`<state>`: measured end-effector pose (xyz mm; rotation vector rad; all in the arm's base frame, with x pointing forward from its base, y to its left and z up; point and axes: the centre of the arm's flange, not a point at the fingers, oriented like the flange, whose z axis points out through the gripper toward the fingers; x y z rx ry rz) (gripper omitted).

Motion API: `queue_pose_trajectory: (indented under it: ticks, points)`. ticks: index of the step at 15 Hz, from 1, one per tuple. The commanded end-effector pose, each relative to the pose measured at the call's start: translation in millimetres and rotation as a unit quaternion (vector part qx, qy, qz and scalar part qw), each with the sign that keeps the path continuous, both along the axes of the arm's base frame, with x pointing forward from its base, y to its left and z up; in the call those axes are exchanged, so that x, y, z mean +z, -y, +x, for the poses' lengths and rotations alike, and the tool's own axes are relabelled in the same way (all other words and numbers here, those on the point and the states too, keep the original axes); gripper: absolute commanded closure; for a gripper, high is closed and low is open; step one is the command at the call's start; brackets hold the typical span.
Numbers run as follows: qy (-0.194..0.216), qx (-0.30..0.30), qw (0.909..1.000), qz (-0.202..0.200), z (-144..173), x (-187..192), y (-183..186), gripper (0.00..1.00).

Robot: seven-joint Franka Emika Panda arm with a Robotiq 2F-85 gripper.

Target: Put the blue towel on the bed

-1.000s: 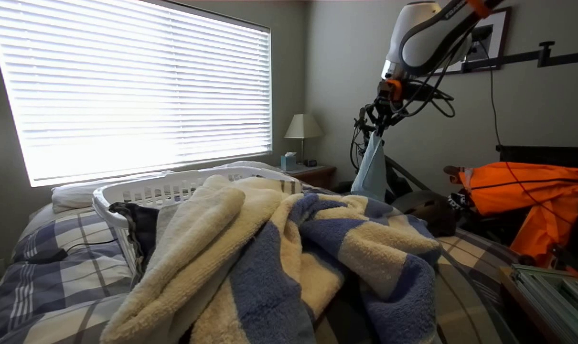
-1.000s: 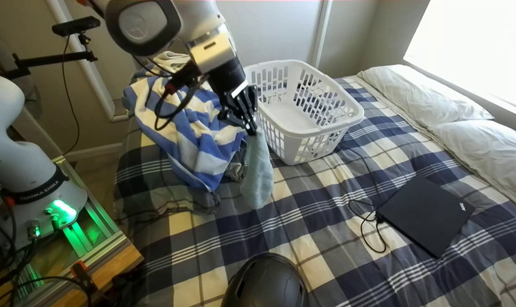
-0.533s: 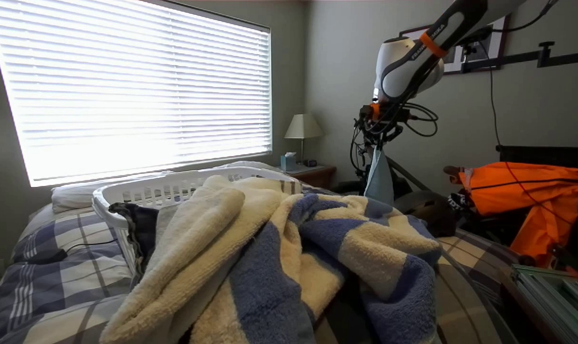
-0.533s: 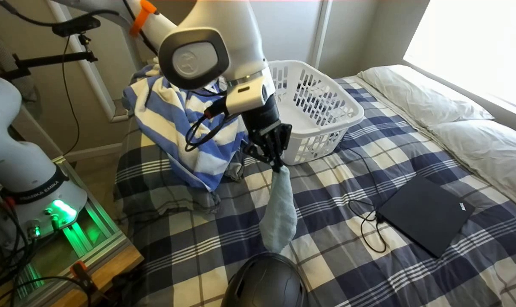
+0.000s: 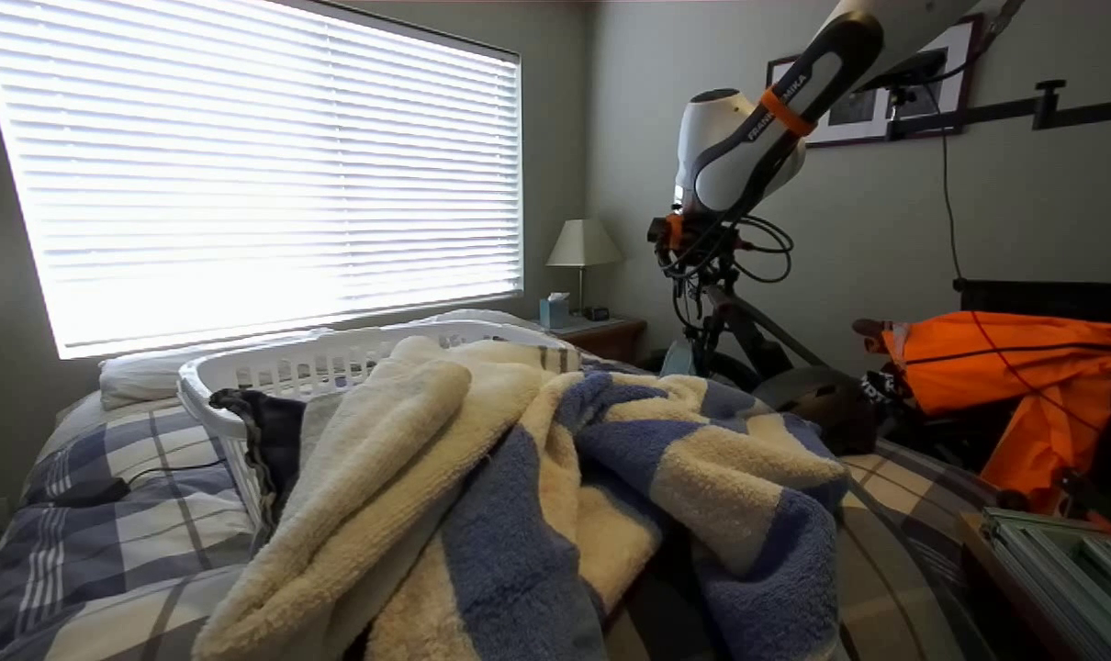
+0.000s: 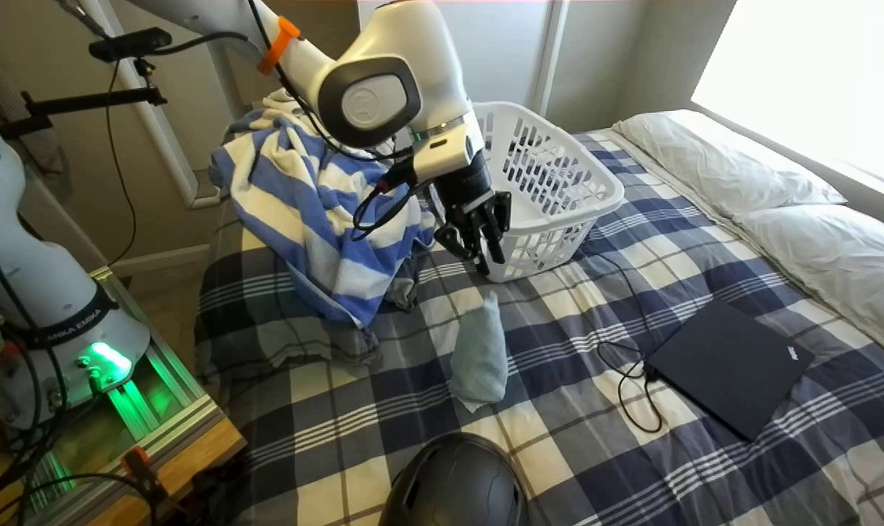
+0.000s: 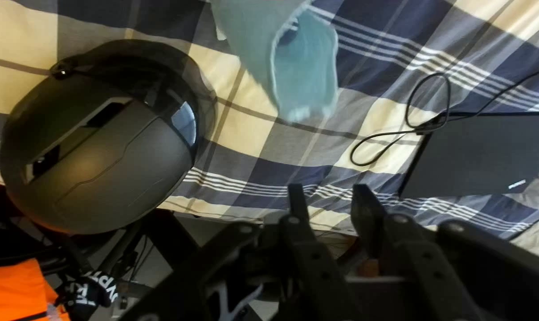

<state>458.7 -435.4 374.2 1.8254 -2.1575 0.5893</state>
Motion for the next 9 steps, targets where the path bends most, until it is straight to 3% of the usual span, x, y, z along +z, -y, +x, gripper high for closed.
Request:
queue_pose_trajectory:
  ticks: [1, 5, 7, 9]
  points:
    - [0.013, 0.021, 0.9996, 0.012, 17, 6, -23, 0.36]
    - [0.024, 0.056, 0.9962, 0.062, 19, 16, -52, 0.07]
    - [-0.04, 0.088, 0.9914, 0.088, 9, 18, -61, 0.0]
    - [-0.097, 0.121, 0.9836, 0.093, -16, 22, -66, 0.0]
